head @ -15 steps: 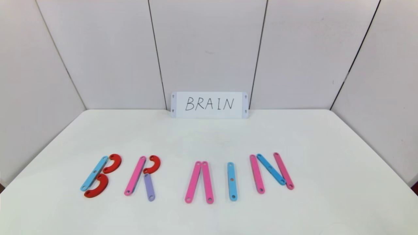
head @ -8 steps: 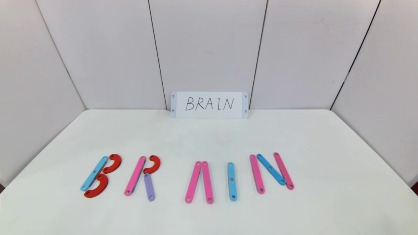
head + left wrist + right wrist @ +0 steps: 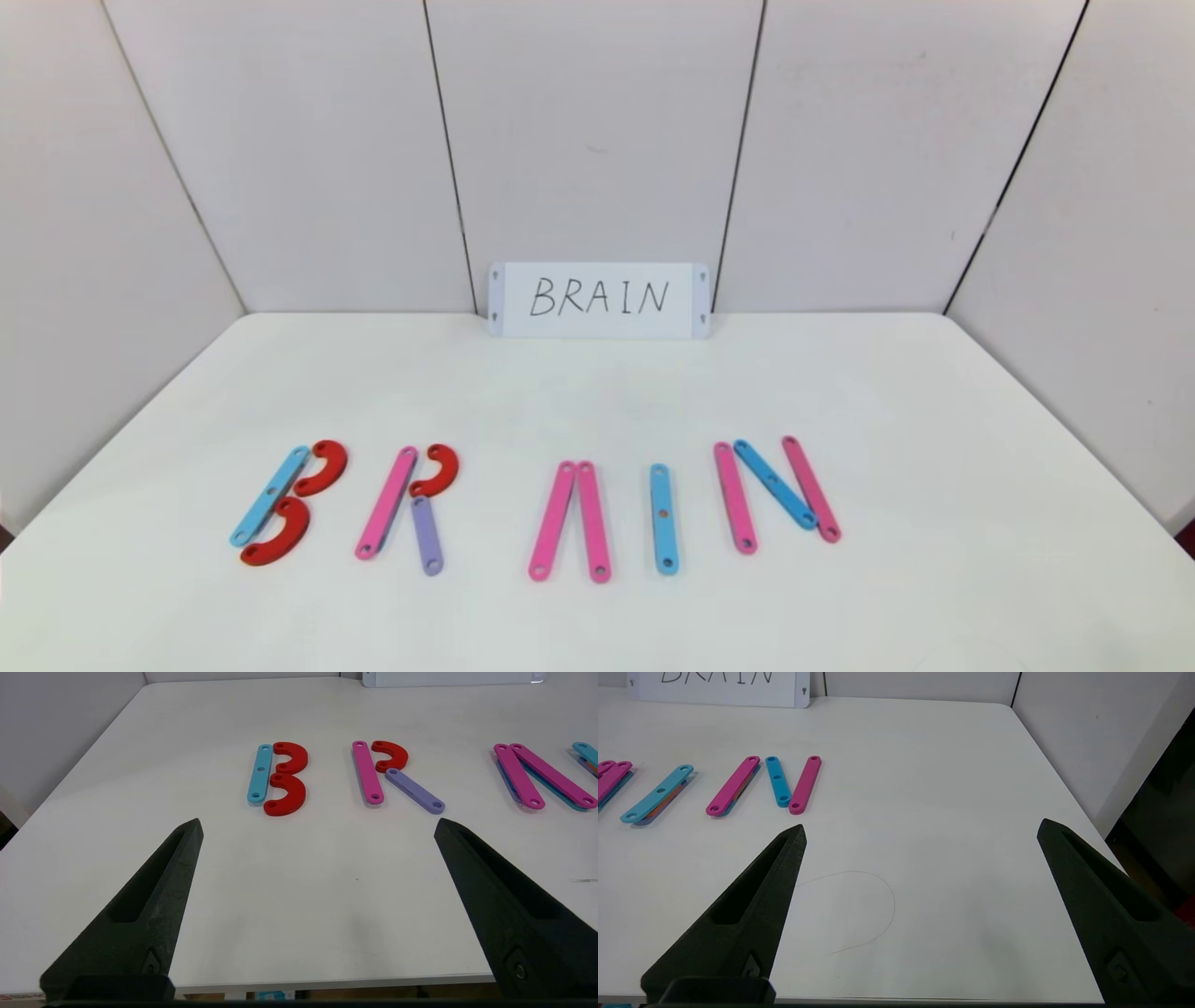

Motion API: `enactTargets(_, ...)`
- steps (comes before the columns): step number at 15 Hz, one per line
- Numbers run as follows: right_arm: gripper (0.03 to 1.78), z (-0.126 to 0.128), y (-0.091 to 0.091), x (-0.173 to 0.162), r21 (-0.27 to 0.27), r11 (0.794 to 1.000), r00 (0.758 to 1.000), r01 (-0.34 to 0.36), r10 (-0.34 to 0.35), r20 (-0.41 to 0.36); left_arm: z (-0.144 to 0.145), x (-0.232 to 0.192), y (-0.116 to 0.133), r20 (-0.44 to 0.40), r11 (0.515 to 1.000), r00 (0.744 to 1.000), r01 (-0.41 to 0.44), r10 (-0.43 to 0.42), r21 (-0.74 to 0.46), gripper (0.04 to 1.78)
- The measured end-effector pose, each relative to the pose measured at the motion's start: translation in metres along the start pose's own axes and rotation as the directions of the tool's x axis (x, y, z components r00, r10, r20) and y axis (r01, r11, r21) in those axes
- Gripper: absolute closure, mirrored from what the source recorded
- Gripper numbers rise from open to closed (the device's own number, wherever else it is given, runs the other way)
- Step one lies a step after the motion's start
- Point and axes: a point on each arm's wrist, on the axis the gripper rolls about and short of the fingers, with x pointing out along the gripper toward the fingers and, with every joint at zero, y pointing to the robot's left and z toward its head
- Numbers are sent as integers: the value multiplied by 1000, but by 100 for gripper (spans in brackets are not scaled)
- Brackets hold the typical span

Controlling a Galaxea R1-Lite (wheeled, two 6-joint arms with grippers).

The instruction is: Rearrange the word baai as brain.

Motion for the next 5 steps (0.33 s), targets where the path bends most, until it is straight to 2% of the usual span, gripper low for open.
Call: enactTargets(5, 8, 0, 0, 0, 9, 1000, 1000, 0, 0, 2, 0, 0, 0, 0, 1000, 1000, -3, 3, -10, 8)
